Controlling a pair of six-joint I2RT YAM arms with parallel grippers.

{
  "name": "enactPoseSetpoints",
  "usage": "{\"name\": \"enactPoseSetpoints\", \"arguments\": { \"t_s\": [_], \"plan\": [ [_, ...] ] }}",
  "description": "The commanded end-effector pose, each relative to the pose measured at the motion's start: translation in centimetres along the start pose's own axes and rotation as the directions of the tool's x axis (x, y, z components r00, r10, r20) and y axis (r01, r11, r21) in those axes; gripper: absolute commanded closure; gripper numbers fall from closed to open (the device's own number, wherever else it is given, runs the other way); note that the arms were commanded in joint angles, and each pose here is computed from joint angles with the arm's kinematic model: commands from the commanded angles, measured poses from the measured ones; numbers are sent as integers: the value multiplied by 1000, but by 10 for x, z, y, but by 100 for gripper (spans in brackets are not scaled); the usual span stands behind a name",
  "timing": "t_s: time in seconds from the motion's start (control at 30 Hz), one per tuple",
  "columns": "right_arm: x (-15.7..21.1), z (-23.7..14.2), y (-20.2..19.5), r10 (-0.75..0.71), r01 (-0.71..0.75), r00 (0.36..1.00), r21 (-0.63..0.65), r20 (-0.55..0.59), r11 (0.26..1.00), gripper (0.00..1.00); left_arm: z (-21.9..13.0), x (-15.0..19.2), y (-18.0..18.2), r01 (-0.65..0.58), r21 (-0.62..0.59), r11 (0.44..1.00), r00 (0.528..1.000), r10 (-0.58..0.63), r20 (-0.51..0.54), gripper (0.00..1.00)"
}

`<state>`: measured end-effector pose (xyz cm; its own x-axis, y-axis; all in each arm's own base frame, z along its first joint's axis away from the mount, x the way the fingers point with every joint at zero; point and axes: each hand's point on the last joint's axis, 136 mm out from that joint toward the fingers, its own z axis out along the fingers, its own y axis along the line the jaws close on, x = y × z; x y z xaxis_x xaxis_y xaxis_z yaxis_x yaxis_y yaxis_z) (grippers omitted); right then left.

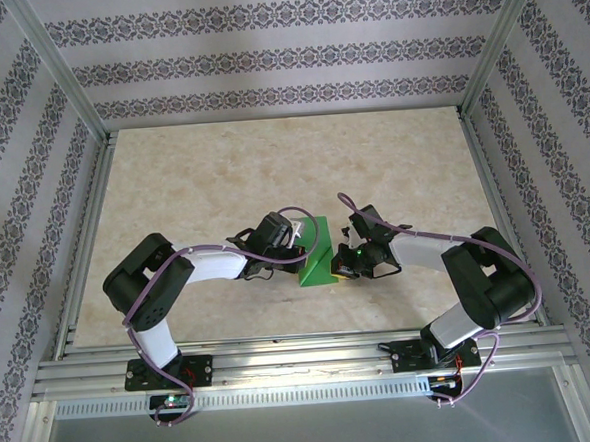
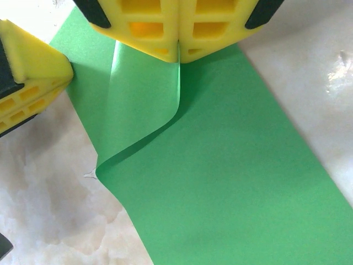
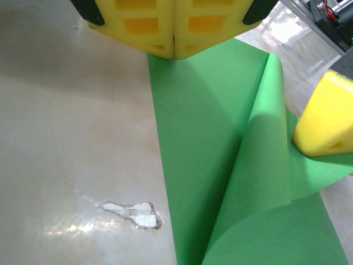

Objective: Fold a paper plane with a square sheet of paper (pick it up from the middle)

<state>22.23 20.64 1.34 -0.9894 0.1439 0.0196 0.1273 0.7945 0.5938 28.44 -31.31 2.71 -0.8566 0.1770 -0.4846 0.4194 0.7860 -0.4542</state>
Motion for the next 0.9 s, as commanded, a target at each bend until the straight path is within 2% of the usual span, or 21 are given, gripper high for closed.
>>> {"name": "enactPoseSetpoints", "arguments": {
  "t_s": [0.0, 0.87],
  "plan": [
    [7, 4, -18, 13, -12, 1000, 85, -21, 996, 99, 0, -7, 8, -8, -32, 999, 1000, 8, 3, 100],
    [9, 4, -20, 8, -5, 999, 93, -31, 996, 100, -2, -5, 12, 12, -47, 999, 1000, -11, 15, 100]
  ]
}}
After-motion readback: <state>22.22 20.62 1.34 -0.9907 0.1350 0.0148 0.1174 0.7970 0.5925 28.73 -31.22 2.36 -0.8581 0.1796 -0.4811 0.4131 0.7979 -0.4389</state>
